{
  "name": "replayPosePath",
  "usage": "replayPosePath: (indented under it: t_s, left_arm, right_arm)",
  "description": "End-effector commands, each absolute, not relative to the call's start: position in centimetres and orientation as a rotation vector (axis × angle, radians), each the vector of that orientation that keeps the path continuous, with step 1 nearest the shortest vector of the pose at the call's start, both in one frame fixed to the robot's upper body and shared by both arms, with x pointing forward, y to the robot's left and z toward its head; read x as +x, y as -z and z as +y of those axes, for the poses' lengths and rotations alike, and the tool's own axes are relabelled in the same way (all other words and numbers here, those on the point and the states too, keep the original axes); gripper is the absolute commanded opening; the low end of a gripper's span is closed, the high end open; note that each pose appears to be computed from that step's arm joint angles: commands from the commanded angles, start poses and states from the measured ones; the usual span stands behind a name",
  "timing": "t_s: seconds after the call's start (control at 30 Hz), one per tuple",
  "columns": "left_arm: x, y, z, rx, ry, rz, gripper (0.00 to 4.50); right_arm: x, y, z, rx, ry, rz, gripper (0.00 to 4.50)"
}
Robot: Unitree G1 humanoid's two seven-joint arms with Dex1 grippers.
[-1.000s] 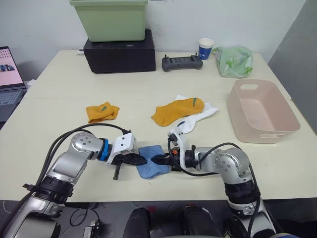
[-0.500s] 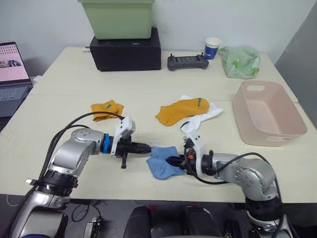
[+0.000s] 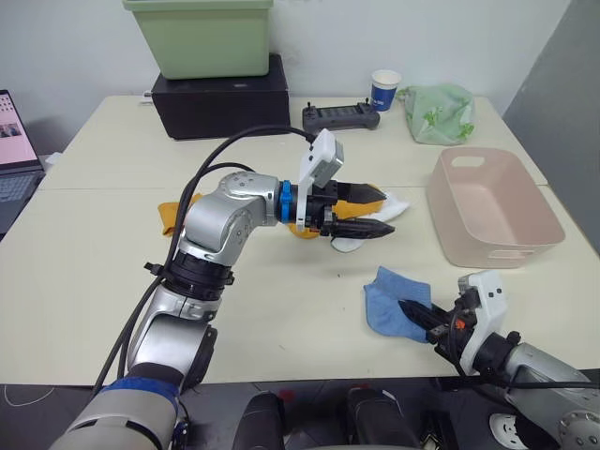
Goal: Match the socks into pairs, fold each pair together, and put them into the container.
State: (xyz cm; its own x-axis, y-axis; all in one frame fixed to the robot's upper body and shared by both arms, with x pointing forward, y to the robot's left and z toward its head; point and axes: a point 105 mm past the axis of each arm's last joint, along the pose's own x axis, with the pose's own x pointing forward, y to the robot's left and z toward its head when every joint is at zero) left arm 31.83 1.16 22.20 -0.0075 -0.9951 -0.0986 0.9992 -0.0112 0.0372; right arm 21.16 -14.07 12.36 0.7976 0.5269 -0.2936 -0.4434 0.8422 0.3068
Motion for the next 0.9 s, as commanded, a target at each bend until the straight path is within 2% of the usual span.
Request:
replayPosePath:
  t_s: [0.03,0.13,0.23,0.33,0.43,0.5,0.67,0.8,0.9]
  left_arm:
    - [31.3,-23.4,0.7,0.143,1.605,-0.006,4.50]
    - [31.1,-23.7,0.2,0.158,1.611,-0.006,4.50]
    - [31.4,-23.8,0.0,0.178,1.602,-0.012,4.50]
    - [31.4,-24.0,-0.2,0.173,1.601,-0.017,4.50]
    - [30.9,-24.1,-0.2,0.178,1.623,-0.019,4.50]
    - [30.7,-24.0,-0.3,0.181,1.630,-0.019,4.50]
    - [30.5,-23.9,-0.6,0.183,1.634,-0.020,4.50]
    - [30.3,-23.9,-0.7,0.180,1.636,-0.020,4.50]
    - [30.2,-23.9,-0.7,0.178,1.634,-0.019,4.50]
  right_arm:
    - [21.8,-16.2,-15.3,0.170,-0.492,0.193,0.03]
    - [22.5,-18.6,-18.1,0.115,-0.409,0.101,0.03]
    - [23.2,-22.2,-22.3,0.001,-0.263,-0.010,0.03]
    - [23.4,-24.4,-24.3,-0.077,-0.198,-0.053,0.03]
    - [25.3,-26.6,-27.2,-0.416,-0.056,-0.035,0.03]
    - [26.9,-26.3,-27.5,-0.729,-0.055,0.007,0.03]
    - [30.8,-23.4,-28.3,-1.290,-0.069,0.037,0.03]
    - [32.7,-22.5,-29.1,-1.399,-0.053,0.017,0.03]
    - [34.4,-20.0,-29.8,-1.502,-0.118,0.123,0.03]
